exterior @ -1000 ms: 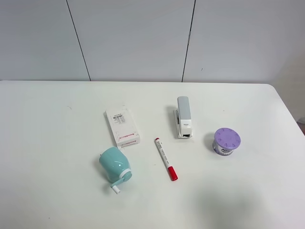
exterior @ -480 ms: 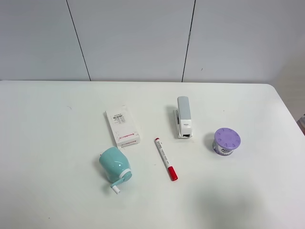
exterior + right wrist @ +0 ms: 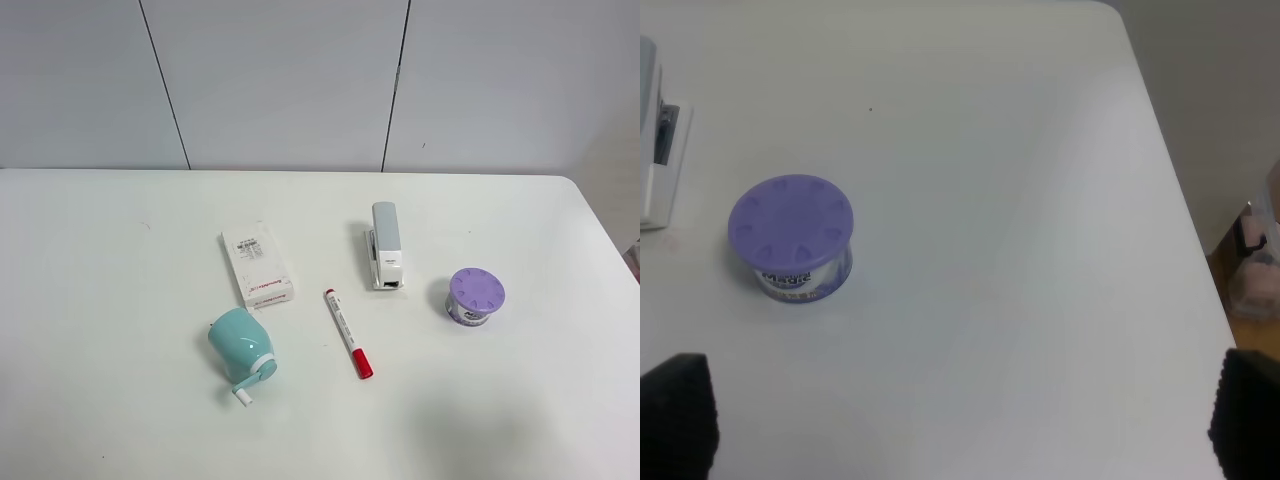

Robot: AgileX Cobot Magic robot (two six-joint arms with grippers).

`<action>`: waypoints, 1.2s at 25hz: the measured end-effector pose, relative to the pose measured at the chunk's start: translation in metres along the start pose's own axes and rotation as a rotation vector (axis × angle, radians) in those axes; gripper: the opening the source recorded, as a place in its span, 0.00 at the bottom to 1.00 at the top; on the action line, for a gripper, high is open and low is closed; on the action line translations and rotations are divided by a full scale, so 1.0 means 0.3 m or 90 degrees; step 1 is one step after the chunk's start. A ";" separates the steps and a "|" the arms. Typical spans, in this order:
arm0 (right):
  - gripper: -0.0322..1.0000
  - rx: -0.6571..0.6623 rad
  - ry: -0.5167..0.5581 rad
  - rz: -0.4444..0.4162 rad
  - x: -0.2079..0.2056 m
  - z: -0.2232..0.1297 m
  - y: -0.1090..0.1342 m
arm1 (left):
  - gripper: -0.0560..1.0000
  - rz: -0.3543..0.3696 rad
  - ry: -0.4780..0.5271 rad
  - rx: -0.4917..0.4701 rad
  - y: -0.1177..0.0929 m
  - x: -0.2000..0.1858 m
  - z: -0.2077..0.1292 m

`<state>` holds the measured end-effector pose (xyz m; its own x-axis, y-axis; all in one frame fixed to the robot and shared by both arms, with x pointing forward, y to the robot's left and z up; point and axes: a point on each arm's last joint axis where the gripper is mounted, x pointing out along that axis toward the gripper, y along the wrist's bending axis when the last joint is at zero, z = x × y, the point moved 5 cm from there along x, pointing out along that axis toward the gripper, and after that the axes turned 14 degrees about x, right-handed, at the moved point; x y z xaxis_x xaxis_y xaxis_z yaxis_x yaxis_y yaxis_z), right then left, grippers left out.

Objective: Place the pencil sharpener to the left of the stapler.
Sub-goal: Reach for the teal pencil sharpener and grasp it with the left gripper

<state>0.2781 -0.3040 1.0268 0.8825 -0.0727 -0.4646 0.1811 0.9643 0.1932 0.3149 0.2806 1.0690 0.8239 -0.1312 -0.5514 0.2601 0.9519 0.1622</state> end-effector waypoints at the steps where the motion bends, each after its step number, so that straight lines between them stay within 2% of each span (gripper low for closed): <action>1: 0.99 0.000 0.000 0.000 0.000 0.000 0.000 | 0.99 -0.014 0.010 0.011 0.001 0.012 0.022; 6: 0.99 0.000 0.000 0.000 0.000 0.000 0.000 | 0.99 -0.080 0.058 0.108 0.010 0.093 0.093; 8: 0.99 0.000 0.000 0.000 0.000 0.000 0.000 | 0.99 -0.101 0.077 0.110 0.012 0.125 0.107; 10: 0.99 0.000 0.000 0.000 0.000 0.000 0.000 | 0.99 -0.116 0.093 0.062 0.014 0.161 0.118; 13: 0.99 0.000 0.000 0.000 0.000 0.000 0.000 | 0.99 -0.116 0.126 -0.044 0.023 0.205 0.121; 15: 0.99 0.000 0.000 0.000 0.000 0.000 0.000 | 0.99 -0.105 0.154 -0.117 0.032 0.229 0.114; 19: 0.99 0.000 0.000 0.000 0.000 0.000 0.000 | 0.99 -0.077 0.202 -0.209 0.052 0.268 0.097; 23: 0.99 0.000 0.000 0.000 0.000 0.000 0.000 | 0.99 -0.091 0.228 -0.213 0.033 0.309 0.112; 30: 0.99 0.000 0.000 0.000 0.000 0.000 0.000 | 0.99 -0.157 0.278 -0.193 -0.079 0.411 0.224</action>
<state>0.2781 -0.3040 1.0268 0.8825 -0.0727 -0.4646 0.1811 0.9643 0.1932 0.4441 0.2232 1.0521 0.4568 -0.2932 -0.8399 0.2088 0.9531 -0.2191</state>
